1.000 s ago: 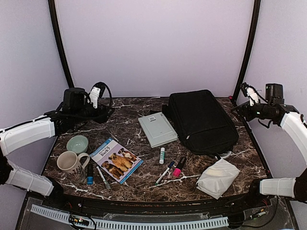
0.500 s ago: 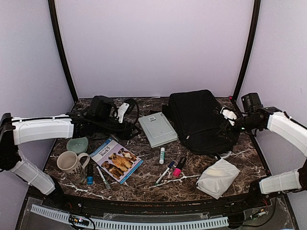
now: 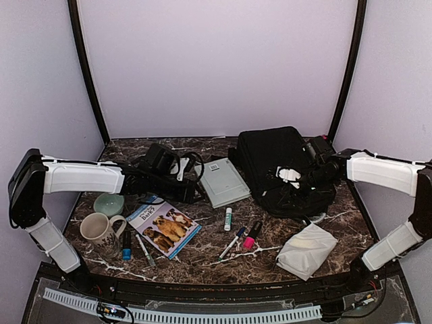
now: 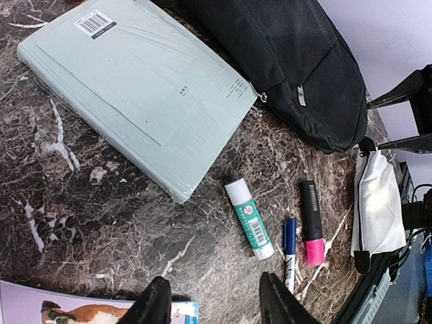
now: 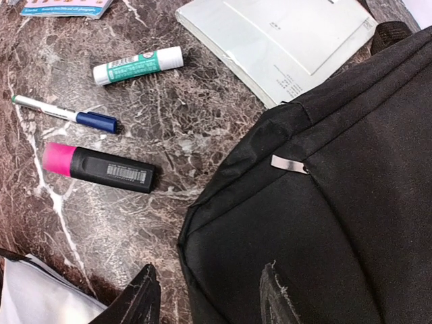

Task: Pack the student bag
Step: Adjust the student bag at the center of the board.

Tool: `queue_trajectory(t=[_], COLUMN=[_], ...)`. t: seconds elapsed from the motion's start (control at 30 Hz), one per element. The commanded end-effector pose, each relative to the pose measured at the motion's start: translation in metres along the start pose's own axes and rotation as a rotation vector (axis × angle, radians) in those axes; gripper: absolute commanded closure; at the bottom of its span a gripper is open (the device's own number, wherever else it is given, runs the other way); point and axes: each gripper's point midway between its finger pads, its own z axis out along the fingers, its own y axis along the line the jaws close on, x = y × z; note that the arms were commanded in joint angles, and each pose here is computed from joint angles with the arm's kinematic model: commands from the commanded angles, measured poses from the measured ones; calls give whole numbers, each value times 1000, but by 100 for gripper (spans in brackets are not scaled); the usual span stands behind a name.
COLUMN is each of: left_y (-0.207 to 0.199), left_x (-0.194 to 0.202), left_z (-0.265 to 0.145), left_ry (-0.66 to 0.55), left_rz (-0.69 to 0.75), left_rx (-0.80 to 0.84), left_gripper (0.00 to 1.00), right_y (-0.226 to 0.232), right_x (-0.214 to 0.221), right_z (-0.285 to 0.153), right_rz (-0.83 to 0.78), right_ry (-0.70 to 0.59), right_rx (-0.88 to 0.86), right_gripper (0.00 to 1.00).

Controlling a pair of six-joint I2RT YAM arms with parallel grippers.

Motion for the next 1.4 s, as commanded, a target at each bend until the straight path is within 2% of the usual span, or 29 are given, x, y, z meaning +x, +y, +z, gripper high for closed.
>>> queue_trajectory(t=[0.0,0.23,0.37,0.43,0.67,0.77,0.93,1.0,1.07,1.13,1.23,1.37], left_y=[-4,-21,-49,-60,-72,-78,-66,-62,-57,-50,-30,3], left_x=[2,-3,-16,-22,-58,-69,-78,-85,-92,-100,-105,-95], left_z=[14,47,64,73,109,119,141,149,157,163,171,172], left_ry=[2,38,22,12,-87,-128,-170,-184,-198,-206,-188,-140], left_rz=[-15,36,97,115,91,67,53,77,110,115,63,-21], left_rx=[24,61,112,132,150,183,130,110,75,53,34,3], left_gripper=[53,53,53,53,54,54,53,54,54,54,54,54], right_y=[-19,-24,-33,-37,-29,-28,-41,-44,-46,-44,-41,-32], right_x=[-7,40,66,76,114,122,112,108,105,106,105,95], right_z=[3,-4,-22,-28,-26,-18,-3,4,9,12,12,5], right_rz=[-38,-85,-50,-45,-126,-141,-105,-85,-68,-57,-47,-42], right_ry=[44,241,280,296,392,407,338,306,280,280,290,261], right_rx=[55,124,138,149,101,87,133,140,150,150,144,137], right_gripper=[50,39,39,35,26,23,23,27,36,52,73,87])
